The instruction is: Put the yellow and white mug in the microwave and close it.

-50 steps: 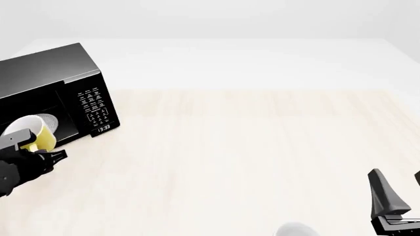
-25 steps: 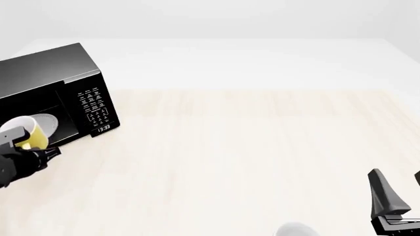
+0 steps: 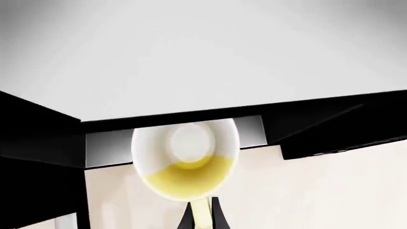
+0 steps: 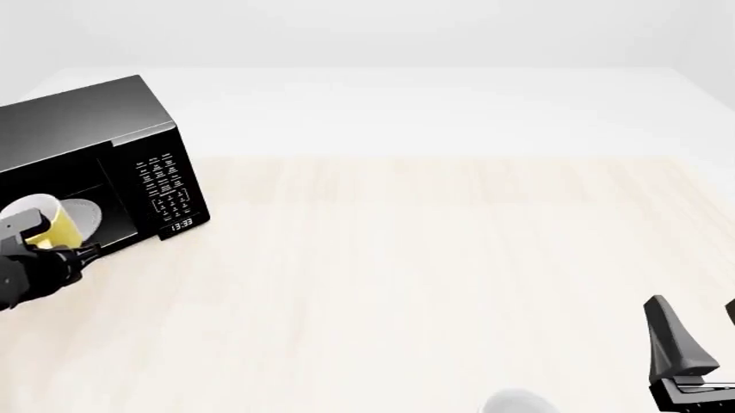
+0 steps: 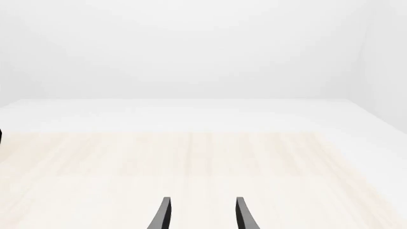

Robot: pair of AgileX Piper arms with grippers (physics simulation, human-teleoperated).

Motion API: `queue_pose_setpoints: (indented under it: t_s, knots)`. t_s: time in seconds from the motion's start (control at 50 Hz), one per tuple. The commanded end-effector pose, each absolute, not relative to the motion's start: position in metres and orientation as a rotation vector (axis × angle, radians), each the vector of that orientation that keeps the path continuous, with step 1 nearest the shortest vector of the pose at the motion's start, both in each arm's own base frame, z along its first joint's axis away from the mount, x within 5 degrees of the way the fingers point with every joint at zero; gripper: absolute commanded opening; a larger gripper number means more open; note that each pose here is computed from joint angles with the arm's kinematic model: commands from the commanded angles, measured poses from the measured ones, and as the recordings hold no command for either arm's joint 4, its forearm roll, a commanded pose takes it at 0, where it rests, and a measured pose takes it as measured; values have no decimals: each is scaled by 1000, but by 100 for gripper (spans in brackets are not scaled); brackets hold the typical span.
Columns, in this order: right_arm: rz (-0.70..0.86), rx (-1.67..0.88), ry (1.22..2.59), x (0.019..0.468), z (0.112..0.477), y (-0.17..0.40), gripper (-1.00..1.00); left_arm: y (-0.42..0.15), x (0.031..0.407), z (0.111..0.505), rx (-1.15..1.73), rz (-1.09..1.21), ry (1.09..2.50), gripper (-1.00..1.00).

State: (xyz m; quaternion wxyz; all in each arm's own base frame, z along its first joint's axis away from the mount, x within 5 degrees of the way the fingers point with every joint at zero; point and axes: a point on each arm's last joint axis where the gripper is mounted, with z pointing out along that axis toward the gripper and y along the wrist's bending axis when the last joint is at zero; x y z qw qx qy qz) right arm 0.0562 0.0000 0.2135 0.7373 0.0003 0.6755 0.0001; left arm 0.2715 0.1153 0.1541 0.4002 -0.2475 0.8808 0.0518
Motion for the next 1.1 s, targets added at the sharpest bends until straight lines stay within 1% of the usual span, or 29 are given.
queue_pose_setpoints:
  t_s: [0.02, 1.1]
  knots:
    - [0, 0, 1484, 56, 213, 0, 100, 117, 282, 164, -627, 122, 2209, -100]
    - [0, 0, 1484, 56, 213, 0, 100, 155, 331, 170, -702, 131, 2137, -100]
